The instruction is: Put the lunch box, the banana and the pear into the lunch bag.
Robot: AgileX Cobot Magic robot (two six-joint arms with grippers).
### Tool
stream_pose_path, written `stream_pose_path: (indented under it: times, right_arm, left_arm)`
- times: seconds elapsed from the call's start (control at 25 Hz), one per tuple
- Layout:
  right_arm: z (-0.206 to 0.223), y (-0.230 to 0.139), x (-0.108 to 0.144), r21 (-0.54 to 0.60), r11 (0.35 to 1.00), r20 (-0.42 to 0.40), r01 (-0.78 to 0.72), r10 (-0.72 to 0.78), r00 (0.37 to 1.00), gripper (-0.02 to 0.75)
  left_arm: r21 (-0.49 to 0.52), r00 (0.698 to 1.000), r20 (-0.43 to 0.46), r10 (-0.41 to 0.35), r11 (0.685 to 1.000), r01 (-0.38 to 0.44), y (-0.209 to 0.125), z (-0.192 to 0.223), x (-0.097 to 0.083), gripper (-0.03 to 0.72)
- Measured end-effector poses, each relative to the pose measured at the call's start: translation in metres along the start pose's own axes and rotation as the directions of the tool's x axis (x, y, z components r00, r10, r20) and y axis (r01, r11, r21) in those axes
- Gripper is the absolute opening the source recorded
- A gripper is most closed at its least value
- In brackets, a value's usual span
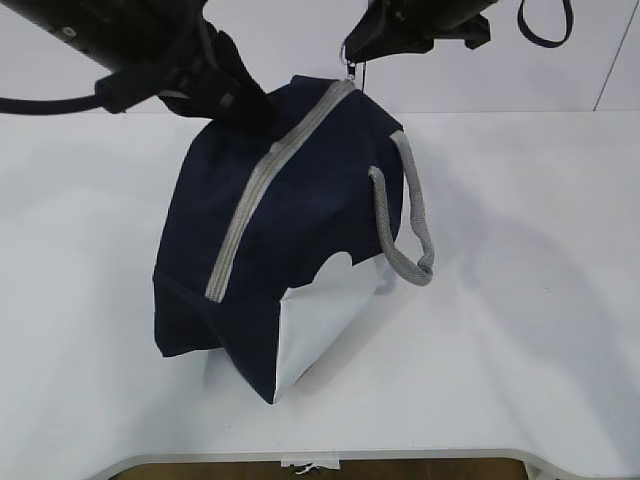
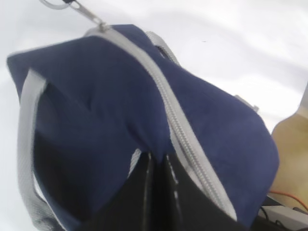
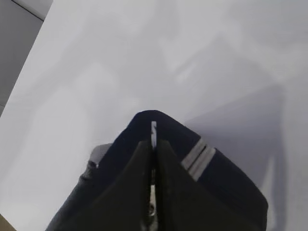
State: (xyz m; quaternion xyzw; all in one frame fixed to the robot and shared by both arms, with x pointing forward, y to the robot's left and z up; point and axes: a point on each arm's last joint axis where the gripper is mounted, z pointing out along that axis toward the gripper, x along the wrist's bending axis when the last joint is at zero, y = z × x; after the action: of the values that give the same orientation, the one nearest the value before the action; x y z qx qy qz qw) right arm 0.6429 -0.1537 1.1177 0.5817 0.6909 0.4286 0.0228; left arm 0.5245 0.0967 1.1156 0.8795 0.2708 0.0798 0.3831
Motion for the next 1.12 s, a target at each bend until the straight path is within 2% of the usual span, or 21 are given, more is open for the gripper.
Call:
stream_pose_path:
  times: [0.32,0.56,0.84,1.12]
  right_arm:
    - [0.010,0.000,-0.011,0.001,0.999,0.058,0.033,-0.033,0.998,0.001]
    - [0.027,-0.003,-0.031,0.034,0.999,0.082,-0.005,0.003,0.997,0.001]
    - [0.035,-0.005,-0.068,0.060,0.994,0.118,-0.088,0.081,0.990,0.001]
    - [0.058,-0.015,-0.086,0.113,0.986,0.136,-0.124,0.108,0.985,0.001]
  left_arm:
    - [-0.013,0.997,-0.018,0.073,0.997,-0.073,0.002,-0.030,-0.010,0.005]
    - [0.014,0.997,0.003,0.078,0.997,-0.078,0.000,-0.030,-0.012,0.004]
    - [0.023,0.997,0.007,0.080,0.996,-0.081,-0.001,-0.030,-0.012,0.004]
    - [0.023,0.997,0.008,0.082,0.996,-0.082,0.000,-0.031,-0.013,0.004]
